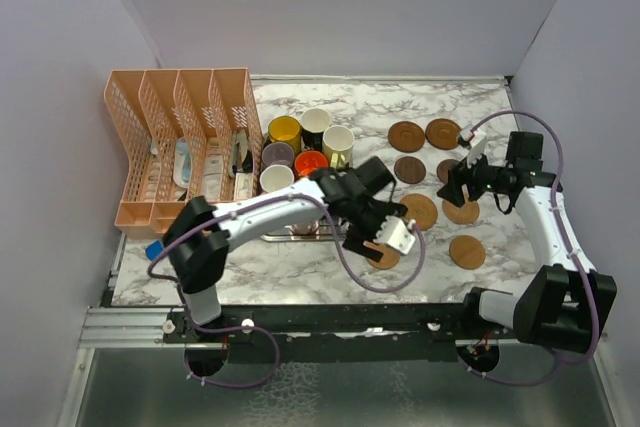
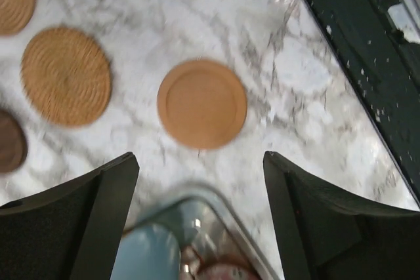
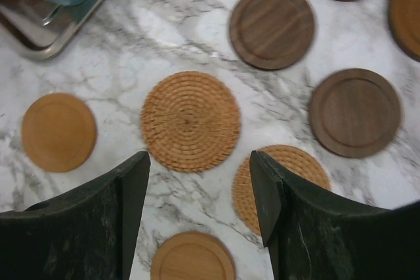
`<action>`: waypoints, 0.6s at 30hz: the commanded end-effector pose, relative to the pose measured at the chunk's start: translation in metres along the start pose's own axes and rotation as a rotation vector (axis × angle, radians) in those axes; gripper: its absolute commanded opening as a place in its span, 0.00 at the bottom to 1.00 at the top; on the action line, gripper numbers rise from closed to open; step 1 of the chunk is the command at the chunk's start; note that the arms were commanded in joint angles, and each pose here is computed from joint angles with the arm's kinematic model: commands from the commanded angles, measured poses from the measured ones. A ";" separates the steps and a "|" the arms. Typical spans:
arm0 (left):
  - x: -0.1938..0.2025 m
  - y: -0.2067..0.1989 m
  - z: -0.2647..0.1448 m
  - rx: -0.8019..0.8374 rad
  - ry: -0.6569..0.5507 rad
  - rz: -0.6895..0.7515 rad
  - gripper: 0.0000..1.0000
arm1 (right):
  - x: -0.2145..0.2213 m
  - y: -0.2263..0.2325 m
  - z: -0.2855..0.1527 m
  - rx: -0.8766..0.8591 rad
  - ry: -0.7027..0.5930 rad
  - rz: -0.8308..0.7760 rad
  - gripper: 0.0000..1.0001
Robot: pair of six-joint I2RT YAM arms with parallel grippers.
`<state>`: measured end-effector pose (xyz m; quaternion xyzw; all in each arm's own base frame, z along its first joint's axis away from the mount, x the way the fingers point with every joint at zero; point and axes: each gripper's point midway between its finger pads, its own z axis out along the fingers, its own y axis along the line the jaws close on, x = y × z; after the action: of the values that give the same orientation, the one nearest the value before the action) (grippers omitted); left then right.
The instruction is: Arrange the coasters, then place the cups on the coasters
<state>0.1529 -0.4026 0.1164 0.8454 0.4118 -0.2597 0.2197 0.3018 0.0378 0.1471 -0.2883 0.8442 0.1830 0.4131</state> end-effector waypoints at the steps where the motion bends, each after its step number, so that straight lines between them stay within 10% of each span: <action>1: 0.012 -0.007 -0.064 -0.086 -0.072 -0.164 0.82 | 0.018 0.059 0.014 -0.293 0.038 -0.168 0.62; 18: 0.095 0.053 -0.303 -0.825 -0.261 -0.637 0.88 | 0.063 0.200 0.079 -0.612 0.139 -0.673 0.75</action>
<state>0.3125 -0.2155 0.2607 0.5439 0.6811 -0.2147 0.4408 0.1725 0.1937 0.0687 -0.6346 0.6642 0.2987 0.2585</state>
